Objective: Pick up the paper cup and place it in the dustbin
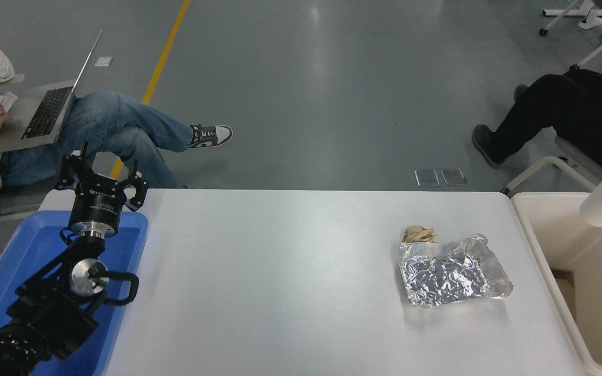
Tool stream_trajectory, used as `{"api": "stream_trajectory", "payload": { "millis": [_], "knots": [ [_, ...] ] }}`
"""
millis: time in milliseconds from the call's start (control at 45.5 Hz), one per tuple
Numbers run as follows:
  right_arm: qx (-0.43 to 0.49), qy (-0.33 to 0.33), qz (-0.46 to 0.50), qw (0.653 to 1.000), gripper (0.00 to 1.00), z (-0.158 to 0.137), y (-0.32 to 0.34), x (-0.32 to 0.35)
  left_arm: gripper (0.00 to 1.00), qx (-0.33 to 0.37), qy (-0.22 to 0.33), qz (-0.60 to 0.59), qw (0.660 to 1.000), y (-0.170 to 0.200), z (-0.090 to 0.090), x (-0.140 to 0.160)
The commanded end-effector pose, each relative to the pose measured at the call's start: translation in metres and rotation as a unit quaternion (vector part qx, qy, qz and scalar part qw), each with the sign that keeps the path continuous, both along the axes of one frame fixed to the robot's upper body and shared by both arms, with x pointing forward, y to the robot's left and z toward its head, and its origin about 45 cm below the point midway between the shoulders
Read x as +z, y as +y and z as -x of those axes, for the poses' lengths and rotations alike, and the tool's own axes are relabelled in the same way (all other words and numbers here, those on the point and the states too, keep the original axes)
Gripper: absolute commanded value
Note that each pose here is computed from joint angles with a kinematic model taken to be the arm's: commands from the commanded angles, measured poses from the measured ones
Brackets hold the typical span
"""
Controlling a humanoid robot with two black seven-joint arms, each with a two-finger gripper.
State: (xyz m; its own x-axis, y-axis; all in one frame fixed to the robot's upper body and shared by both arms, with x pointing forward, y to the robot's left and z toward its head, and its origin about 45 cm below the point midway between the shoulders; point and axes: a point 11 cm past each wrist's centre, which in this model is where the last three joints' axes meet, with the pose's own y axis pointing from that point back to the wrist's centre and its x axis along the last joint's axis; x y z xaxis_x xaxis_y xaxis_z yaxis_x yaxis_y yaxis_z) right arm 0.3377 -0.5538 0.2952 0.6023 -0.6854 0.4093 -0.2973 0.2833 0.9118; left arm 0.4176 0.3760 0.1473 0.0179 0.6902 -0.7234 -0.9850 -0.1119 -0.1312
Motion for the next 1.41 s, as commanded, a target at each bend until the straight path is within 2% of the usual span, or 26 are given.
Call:
{"api": "stream_trajectory", "payload": {
  "millis": [0, 615, 1143, 1165, 1231, 1275, 1385],
  "knots": [
    [-0.037, -0.015, 0.09, 0.995, 0.0, 0.012, -0.045, -0.054, 0.99, -0.001, -0.001, 0.0, 1.0, 0.0, 0.0, 0.001],
    [-0.074, -0.083, 0.159, 0.981, 0.0, 0.017, -0.058, -0.139, 0.99, 0.0, -0.001, 0.0, 1.0, 0.0, 0.0, 0.001],
    [-0.067, -0.091, 0.199, 0.973, 0.0, 0.031, -0.053, -0.17, 0.99, -0.001, -0.001, 0.0, 1.0, 0.0, 0.0, 0.001],
    [-0.068, -0.092, 0.2, 0.973, 0.02, 0.031, -0.053, -0.17, 0.99, 0.0, -0.001, 0.0, 1.0, 0.0, 0.0, 0.001],
    [-0.069, -0.101, 0.208, 0.97, 0.33, 0.029, -0.055, -0.167, 0.99, 0.0, -0.001, 0.0, 1.0, 0.0, 0.0, 0.001],
    [-0.07, -0.108, 0.216, 0.968, 0.47, 0.029, -0.056, -0.167, 0.99, 0.0, -0.001, 0.0, 1.0, 0.0, 0.0, 0.001],
    [-0.073, -0.125, 0.233, 0.962, 0.71, 0.028, -0.056, -0.165, 0.99, 0.0, -0.001, 0.0, 1.0, 0.0, 0.0, 0.001]
  ]
}}
